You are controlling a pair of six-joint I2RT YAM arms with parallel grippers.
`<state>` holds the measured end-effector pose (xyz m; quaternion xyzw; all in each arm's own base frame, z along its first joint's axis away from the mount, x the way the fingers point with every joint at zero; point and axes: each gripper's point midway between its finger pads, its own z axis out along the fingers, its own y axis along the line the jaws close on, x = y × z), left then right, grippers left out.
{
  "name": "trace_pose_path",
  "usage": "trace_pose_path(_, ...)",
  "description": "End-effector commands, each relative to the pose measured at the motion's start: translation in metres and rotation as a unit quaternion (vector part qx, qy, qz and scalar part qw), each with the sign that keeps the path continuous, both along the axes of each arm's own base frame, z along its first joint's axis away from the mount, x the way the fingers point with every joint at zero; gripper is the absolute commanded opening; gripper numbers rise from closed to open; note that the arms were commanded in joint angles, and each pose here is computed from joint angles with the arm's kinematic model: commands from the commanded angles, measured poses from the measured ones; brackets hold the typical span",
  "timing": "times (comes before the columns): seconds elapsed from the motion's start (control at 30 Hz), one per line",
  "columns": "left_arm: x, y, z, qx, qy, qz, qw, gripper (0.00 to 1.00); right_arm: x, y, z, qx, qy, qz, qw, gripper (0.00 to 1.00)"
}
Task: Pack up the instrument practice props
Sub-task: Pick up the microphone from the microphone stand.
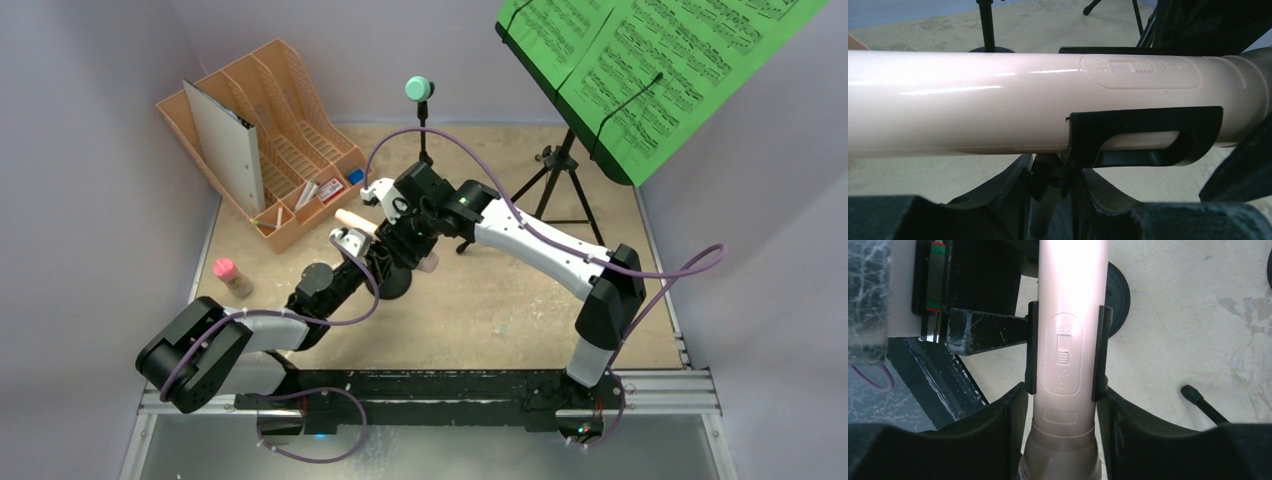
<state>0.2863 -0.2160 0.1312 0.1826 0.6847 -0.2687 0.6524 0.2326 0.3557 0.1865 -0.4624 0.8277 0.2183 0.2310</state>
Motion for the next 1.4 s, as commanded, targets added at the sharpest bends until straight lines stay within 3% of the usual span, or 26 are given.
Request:
trace_pose_path(0.0,0.01,0.002,0.016,-0.002,-0.025,0.019,1.0,0.0,0.006,0.0,0.015,0.007,-0.018,0.002,1.0,0.49)
trace_pose_path(0.3,0.027,0.029,0.004,-0.002,0.015,0.115,0.993,0.0,-0.011,-0.014,0.009,0.004,-0.004,0.015,1.0,0.0)
trace_pose_path(0.8,0.048,0.086,-0.014,-0.004,0.064,0.257,0.964,0.0,-0.035,-0.035,-0.01,-0.002,0.013,0.037,0.999,0.0)
trace_pose_path(1.37,0.053,0.116,-0.011,-0.001,0.061,0.315,0.947,0.0,-0.045,-0.054,-0.015,-0.009,0.002,0.043,0.999,0.0)
